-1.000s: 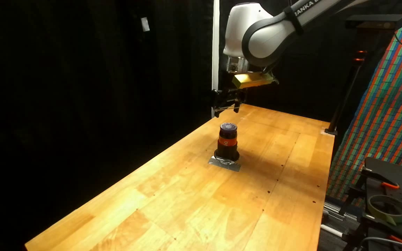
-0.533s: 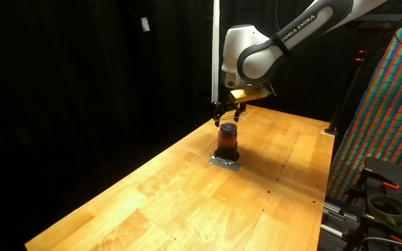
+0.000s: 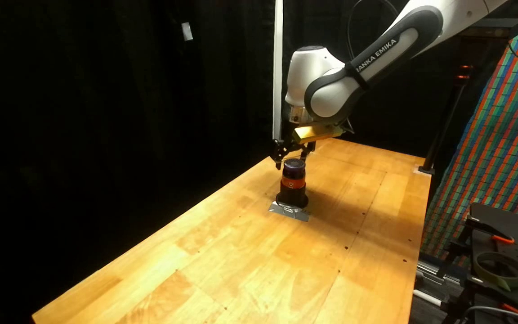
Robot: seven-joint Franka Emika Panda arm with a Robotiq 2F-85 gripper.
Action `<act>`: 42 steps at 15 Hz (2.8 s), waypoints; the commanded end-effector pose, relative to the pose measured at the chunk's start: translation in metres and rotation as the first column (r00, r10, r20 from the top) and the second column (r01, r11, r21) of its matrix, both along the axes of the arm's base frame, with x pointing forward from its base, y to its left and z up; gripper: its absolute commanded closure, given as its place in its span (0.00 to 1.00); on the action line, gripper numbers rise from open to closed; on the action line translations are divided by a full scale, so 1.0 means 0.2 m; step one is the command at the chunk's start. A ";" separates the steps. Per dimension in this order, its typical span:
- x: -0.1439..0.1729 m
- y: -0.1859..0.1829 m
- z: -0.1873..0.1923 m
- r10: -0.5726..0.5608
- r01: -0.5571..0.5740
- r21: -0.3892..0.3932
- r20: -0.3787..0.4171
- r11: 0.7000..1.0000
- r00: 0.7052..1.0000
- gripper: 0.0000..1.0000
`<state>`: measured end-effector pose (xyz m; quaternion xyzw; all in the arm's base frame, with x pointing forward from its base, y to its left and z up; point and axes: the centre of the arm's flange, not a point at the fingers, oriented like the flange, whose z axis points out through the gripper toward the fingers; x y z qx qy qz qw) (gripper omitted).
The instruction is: Put the rubber band around the cup
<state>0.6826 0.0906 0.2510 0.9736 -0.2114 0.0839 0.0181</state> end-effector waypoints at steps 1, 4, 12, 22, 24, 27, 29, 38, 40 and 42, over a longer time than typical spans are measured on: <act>0.01 0.03 -0.03 -0.012 0.012 -0.011 0.000 1.000 1.000 0.00; -0.01 0.04 -0.07 -0.011 0.011 -0.004 -0.049 1.000 0.999 0.00; -0.08 0.10 -0.02 -0.028 0.034 0.028 -0.209 0.999 0.978 0.00; -0.08 0.11 0.08 -0.045 0.056 0.055 -0.186 0.997 0.982 0.00; -0.08 0.10 0.12 -0.052 0.065 0.068 -0.180 0.996 0.982 0.00; -0.10 0.09 0.16 -0.054 0.077 0.100 -0.211 0.992 0.976 0.00; -0.13 0.09 0.14 -0.049 0.079 0.104 -0.264 0.991 0.963 0.00; -0.12 0.09 0.12 -0.064 0.103 0.110 -0.315 0.989 0.947 0.00; -0.08 0.06 0.16 -0.079 0.124 0.128 -0.309 0.984 0.948 0.00; -0.06 0.04 0.18 -0.088 0.134 0.126 -0.320 0.983 0.943 0.00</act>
